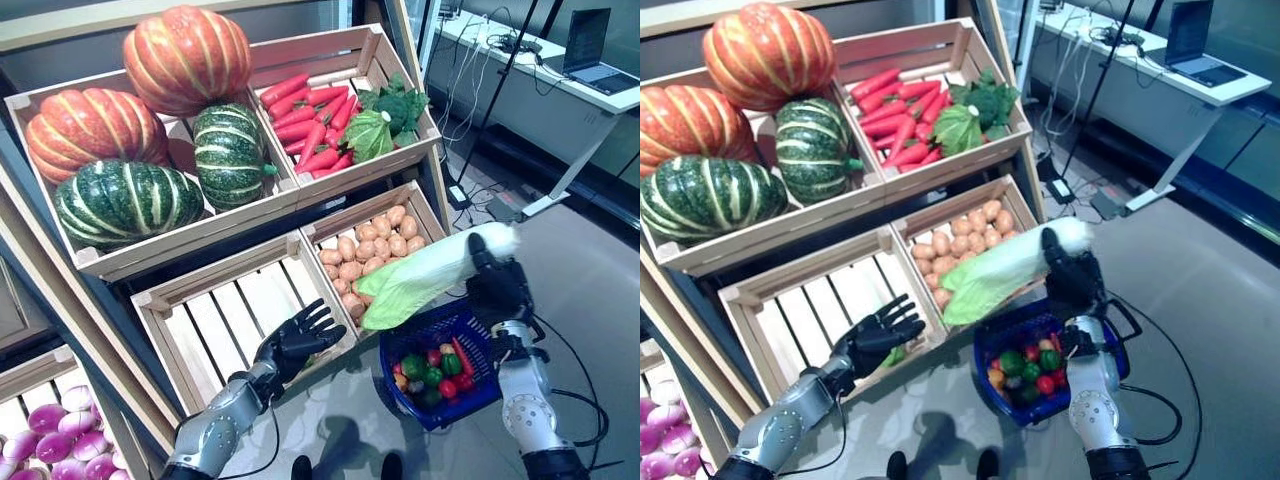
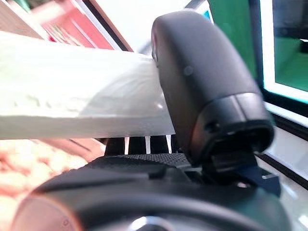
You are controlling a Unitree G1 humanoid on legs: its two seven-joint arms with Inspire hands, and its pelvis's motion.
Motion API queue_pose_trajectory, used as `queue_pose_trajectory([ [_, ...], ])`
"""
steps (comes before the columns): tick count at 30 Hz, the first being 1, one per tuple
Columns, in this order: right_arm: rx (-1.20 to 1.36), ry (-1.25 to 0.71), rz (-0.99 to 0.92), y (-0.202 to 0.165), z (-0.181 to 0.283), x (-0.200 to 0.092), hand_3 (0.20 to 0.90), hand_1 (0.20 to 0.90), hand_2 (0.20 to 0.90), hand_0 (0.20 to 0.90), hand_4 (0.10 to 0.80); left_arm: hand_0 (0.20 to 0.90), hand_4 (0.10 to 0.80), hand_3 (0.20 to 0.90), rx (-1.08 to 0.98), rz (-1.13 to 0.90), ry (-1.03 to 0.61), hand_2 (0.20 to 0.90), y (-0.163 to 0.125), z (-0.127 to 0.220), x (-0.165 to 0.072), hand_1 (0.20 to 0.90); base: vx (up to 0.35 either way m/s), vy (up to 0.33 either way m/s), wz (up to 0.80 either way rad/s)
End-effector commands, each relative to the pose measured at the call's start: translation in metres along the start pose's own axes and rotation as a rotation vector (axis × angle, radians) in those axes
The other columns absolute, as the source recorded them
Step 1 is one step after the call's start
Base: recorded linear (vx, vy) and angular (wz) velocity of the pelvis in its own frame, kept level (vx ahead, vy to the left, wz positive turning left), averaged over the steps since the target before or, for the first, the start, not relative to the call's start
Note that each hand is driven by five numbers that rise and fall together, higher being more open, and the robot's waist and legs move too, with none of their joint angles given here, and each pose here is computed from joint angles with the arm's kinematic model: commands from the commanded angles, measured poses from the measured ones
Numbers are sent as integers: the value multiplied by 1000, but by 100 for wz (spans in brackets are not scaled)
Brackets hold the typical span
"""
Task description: Put vegetables into the basket
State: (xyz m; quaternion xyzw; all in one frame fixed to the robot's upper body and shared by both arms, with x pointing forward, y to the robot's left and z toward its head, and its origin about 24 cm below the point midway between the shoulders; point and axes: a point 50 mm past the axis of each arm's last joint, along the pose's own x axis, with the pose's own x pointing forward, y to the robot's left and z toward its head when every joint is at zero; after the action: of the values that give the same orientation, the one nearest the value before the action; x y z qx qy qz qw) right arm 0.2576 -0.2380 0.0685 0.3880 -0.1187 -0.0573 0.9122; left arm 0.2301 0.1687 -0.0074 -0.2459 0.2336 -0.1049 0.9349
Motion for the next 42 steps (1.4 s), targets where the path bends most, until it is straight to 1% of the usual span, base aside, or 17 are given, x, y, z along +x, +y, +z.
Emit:
queue_pose_trajectory([
  [1,-7,-421,156,44,77,29,300,300,300,300,400,900,800,900,72,-104,-194,900,-14,50,8,900,-172,-71,-15],
  [7,-166,-512,44,34,105,37,300,300,300,300,400,900,800,900,108,-147,-316,900,-24,78,6,900,-170,-47,-4],
  [10,-198,-553,1,28,117,38,300,300,300,300,400,900,800,900,135,-179,-382,900,-31,91,4,900,-166,-42,-1],
  [17,-207,-640,-113,19,140,45,300,300,300,300,400,900,800,900,212,-242,-507,900,-47,119,1,900,-144,-42,0],
  [21,-170,-675,-211,3,148,47,300,300,300,300,400,900,800,900,240,-278,-598,900,-55,140,-4,900,-147,-61,4],
  [23,-157,-679,-240,-1,150,48,300,300,300,300,400,900,800,900,250,-291,-614,900,-57,144,-5,900,-115,-87,5],
  [26,-126,-694,-274,-9,153,51,300,300,300,300,400,900,800,900,290,-347,-650,900,-70,154,-7,900,-106,-106,17],
  [33,-111,-783,-364,-5,166,64,300,300,300,300,400,900,800,900,329,-514,-724,900,-97,171,-13,900,-72,-76,6],
  [37,-84,-825,-368,9,171,74,300,300,300,300,400,900,800,900,342,-591,-769,900,-114,182,-17,900,-46,-74,3],
  [42,0,-885,-363,20,178,81,300,300,300,300,400,900,800,900,345,-682,-803,900,-127,188,-20,900,-35,-55,-1],
])
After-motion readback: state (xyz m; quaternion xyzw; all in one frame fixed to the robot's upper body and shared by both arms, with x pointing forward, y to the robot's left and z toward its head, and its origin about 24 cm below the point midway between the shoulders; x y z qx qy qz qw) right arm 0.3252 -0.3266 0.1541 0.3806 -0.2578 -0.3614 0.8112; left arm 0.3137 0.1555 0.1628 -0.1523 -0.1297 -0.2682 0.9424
